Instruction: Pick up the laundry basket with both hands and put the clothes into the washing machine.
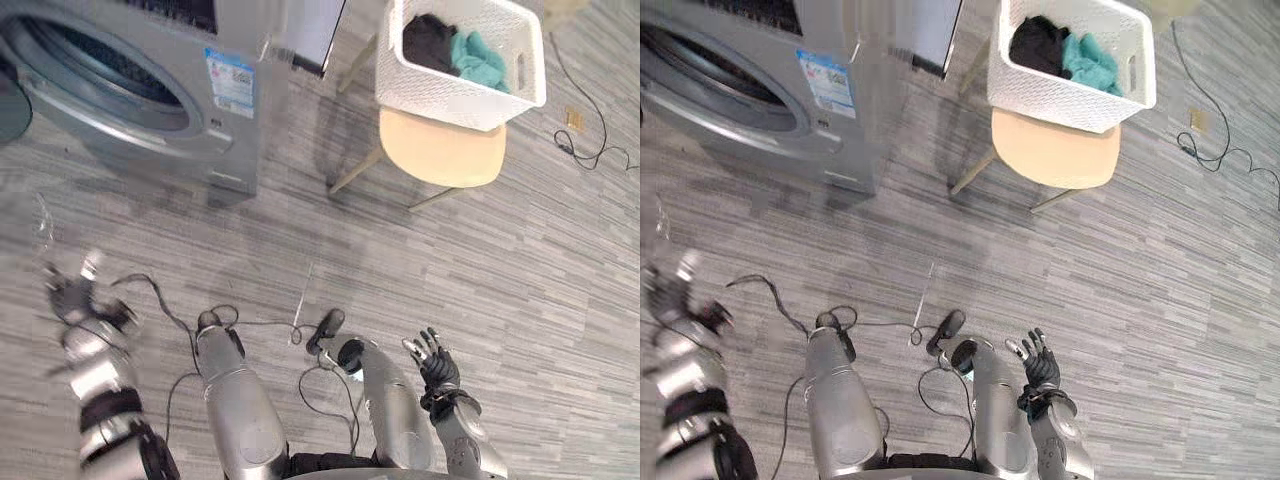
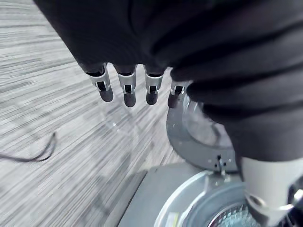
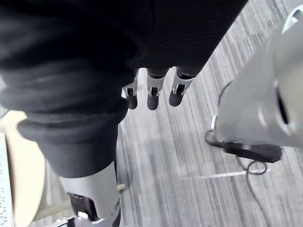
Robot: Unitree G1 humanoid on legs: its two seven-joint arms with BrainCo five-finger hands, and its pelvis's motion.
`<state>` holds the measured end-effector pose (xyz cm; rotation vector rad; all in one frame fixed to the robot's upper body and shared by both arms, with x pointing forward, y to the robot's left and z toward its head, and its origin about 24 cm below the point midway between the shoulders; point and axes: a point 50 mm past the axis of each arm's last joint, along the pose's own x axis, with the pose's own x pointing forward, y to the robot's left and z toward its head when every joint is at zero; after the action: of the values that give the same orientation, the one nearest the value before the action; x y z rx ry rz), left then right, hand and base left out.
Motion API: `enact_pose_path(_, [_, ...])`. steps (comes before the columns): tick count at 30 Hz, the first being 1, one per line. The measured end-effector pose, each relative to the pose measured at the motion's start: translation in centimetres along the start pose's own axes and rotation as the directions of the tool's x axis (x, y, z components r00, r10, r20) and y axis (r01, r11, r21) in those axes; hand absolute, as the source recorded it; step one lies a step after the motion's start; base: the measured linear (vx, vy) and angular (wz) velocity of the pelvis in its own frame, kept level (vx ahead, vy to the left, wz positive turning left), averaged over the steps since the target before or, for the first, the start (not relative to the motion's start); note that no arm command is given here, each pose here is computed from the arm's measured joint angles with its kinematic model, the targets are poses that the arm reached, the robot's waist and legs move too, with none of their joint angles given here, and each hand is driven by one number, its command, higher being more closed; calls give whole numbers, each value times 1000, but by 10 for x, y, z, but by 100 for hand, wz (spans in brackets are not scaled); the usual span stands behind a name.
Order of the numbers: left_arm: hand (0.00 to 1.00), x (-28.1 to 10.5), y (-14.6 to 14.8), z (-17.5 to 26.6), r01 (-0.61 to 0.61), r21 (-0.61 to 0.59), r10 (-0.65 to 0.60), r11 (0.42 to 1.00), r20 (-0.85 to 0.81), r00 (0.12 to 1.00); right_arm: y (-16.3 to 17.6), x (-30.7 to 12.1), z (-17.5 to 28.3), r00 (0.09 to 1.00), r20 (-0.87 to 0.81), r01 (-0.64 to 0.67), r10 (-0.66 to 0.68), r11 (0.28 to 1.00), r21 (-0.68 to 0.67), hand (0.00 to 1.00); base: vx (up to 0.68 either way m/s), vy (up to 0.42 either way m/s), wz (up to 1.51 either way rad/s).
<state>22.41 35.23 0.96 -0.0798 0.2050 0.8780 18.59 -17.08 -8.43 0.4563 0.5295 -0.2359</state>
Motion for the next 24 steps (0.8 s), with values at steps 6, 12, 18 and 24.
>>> enact_pose_path(6, [0,-94,-2,-145,116,26,-87,993,-498,863,-31,16,-3,986,-112,100,-126,972,-214,0,124,-116,-68])
enact_pose_path(12, [0,-133,15,-183,66,4,-48,998,-644,763,16,36,49,996,86,35,-7,944,-327,0,180,-239,-102])
enact_pose_path(18, [0,-154,25,-202,121,65,-37,990,-725,687,90,46,148,889,426,35,170,900,-434,0,244,-173,-90])
enact_pose_path(24, [0,-159,21,-208,130,50,-48,990,-757,651,174,27,190,733,582,-45,353,878,-476,0,348,-31,-42])
